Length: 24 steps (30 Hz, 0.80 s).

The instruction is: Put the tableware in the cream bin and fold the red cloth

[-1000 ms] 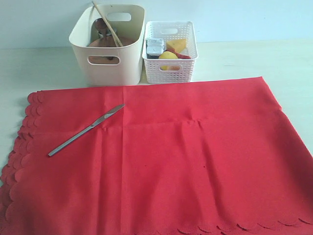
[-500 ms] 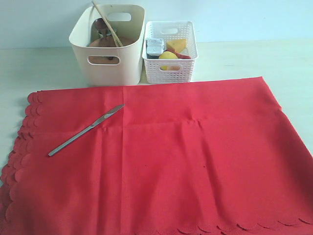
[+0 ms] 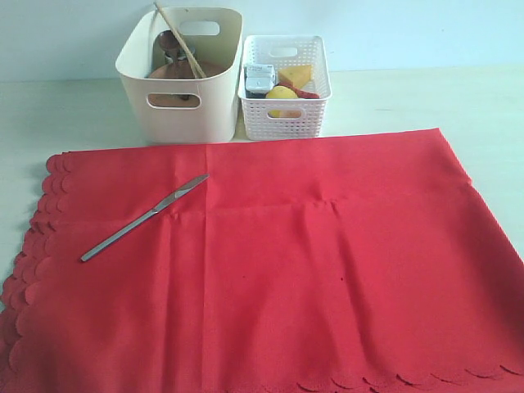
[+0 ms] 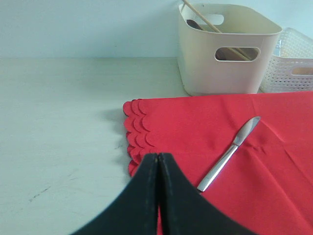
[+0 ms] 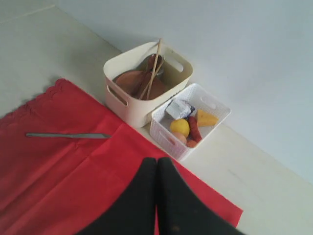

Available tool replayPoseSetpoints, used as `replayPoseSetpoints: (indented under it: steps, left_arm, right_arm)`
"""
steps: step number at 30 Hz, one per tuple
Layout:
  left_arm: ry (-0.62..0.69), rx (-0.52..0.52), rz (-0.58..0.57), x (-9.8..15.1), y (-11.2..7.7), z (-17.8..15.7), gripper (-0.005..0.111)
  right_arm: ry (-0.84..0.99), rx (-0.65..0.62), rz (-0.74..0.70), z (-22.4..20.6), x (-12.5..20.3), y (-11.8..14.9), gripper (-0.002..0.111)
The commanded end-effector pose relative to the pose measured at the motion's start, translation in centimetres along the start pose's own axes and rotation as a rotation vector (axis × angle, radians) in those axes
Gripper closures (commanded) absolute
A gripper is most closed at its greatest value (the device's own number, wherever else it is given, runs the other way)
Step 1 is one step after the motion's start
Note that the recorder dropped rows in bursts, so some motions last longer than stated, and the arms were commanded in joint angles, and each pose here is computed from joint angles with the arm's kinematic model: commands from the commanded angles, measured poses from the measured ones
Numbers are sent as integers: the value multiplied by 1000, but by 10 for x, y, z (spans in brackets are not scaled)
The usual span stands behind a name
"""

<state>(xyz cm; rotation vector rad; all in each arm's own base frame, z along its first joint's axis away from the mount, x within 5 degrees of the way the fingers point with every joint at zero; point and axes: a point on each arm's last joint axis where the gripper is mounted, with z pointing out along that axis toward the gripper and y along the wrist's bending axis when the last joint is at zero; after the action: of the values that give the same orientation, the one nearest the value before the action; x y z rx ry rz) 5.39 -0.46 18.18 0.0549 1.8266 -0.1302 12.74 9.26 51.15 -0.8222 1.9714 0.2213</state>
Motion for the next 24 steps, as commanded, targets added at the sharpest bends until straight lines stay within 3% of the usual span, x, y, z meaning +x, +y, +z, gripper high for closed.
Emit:
replayPoseSetpoints:
  steps: [1,15,24]
  left_arm:
    - [-18,8,0,-2,-1,-1,105]
    - [-18,8,0,-2,-1,-1,105]
    - [-18,8,0,-2,-1,-1,105]
  right_arm:
    - [-42,15,-4,-6,30,3,108]
    - [-160,19,-10,11,116,20,108]
    - [-132,5,20,37,141,27,108]
